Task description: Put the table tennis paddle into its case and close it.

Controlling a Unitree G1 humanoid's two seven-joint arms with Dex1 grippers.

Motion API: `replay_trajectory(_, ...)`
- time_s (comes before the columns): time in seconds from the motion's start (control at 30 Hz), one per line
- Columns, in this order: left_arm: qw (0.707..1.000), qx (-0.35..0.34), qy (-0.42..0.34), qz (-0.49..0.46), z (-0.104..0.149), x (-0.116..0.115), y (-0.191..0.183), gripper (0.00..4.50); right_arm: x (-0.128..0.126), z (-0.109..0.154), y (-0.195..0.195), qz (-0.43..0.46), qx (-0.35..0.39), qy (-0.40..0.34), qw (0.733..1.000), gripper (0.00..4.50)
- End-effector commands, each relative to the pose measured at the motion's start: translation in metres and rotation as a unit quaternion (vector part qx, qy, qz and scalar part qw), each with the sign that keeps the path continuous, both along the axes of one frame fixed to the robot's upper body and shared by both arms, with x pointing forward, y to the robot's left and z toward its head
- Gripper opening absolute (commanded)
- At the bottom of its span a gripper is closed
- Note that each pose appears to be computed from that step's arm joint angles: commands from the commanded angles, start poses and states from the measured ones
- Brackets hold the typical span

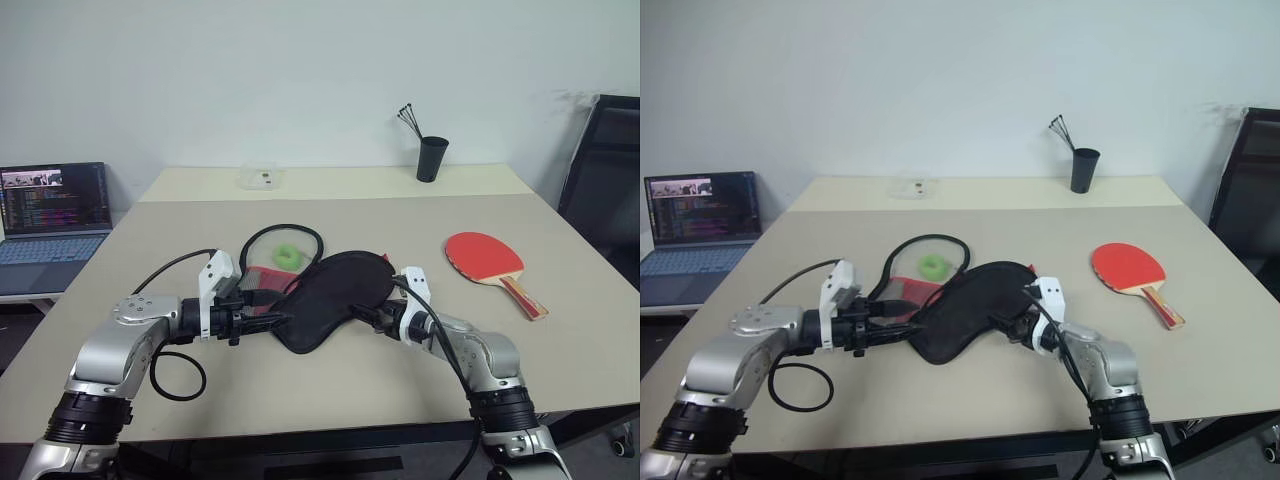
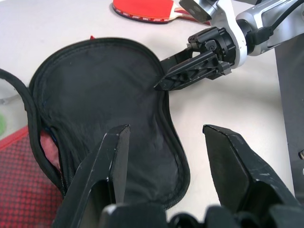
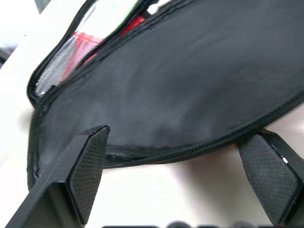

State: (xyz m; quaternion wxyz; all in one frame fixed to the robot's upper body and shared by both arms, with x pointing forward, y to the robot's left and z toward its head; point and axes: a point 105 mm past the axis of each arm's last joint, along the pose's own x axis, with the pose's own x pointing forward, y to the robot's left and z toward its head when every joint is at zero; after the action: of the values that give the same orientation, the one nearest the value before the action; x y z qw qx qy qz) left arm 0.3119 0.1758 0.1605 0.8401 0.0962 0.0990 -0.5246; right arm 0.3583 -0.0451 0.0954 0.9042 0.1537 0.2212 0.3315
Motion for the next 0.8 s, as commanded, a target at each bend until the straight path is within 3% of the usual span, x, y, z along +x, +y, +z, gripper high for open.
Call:
replay_trajectory(0.03,0.999,-0.002,-0.034,-0.004,0.014,-0.001,-0.001,2.67,-0.004,0.011,0.015,0.019,0.026,0.003,0.999,4.48)
replay_trajectory(0.1,0.999,-0.003,-0.035,-0.005,0.014,0.000,-0.002,2.67,-0.007,0.013,0.018,0.025,0.038,0.009,0.999,4.48)
replay_trajectory(0.2,0.999,-0.006,-0.036,-0.005,0.014,0.000,-0.003,2.67,-0.014,0.018,0.025,0.046,0.060,0.020,0.997,3.60)
replay_trajectory(0.53,0.999,-0.015,-0.042,-0.004,0.009,-0.001,-0.011,2.67,-0.006,0.022,0.016,0.013,0.075,0.035,0.996,0.01)
replay_trajectory(0.8,0.999,-0.013,-0.041,-0.022,0.003,-0.011,-0.021,2.67,-0.003,0.028,-0.020,0.022,0.053,0.047,0.997,0.01)
